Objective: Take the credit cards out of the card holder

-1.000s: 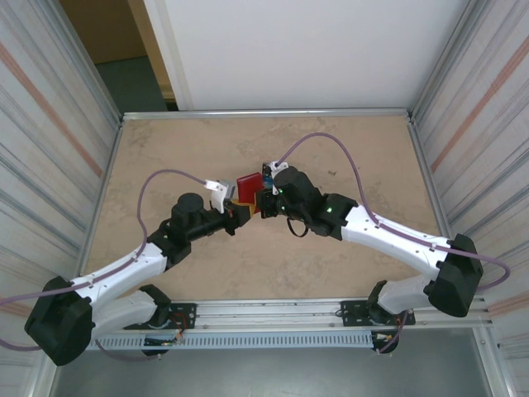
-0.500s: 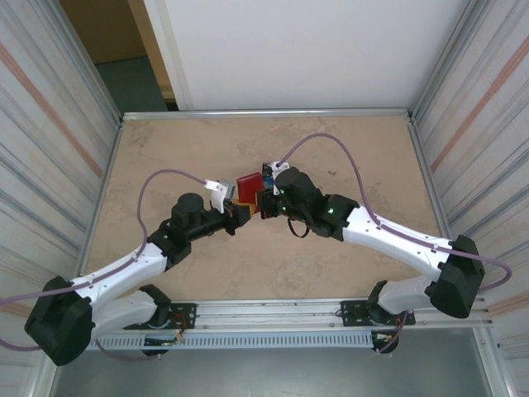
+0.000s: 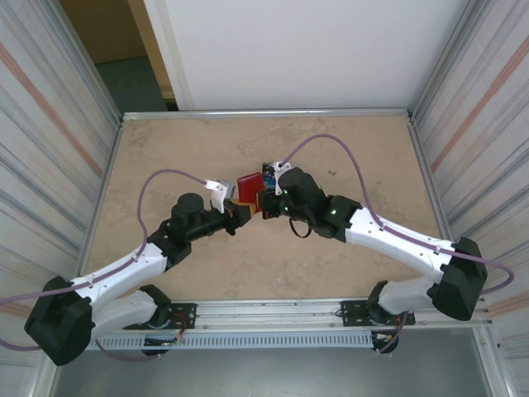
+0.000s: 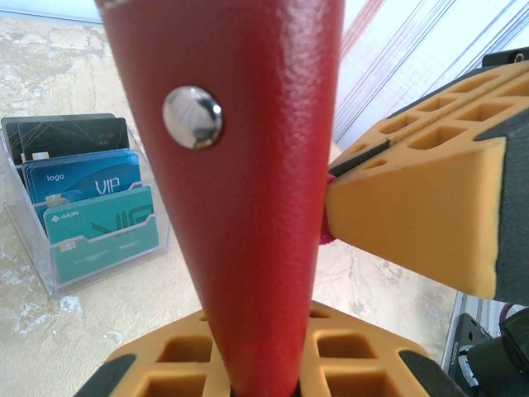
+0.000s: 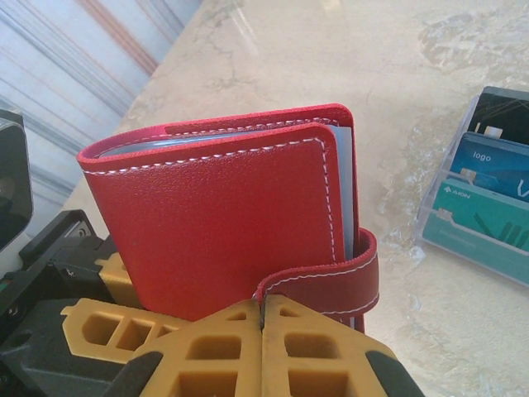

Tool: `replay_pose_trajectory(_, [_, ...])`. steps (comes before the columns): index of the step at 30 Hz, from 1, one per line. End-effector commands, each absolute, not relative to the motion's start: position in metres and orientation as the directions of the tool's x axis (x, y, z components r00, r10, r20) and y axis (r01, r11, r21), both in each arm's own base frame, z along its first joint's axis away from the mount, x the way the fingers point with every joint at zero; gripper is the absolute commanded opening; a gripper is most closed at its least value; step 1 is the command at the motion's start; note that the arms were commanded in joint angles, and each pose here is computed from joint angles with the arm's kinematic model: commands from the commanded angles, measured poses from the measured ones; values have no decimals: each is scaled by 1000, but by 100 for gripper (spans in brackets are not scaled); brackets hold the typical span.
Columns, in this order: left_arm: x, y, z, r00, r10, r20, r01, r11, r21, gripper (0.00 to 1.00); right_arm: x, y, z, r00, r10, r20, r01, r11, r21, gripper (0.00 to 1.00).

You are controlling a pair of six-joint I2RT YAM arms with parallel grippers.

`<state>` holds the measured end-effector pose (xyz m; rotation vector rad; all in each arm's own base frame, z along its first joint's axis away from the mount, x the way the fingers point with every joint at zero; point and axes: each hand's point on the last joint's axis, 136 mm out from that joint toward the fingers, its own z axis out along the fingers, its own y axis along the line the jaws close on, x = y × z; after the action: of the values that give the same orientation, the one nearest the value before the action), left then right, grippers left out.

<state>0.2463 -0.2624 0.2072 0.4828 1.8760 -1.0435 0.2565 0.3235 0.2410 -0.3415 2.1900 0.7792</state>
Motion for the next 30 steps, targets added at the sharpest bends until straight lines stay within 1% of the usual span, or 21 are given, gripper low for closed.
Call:
replay_pose_trajectory(1, [249,-265,231,-452,-127,-883,716,538,-444,0,260,311,243,-667,41,-744,-432,793,430,0])
replay_pose_trajectory(30, [250,-261,232,-446,-131,-885,716,541,-441,0,258,302,249,-667,52,-743,-444,773,453,0])
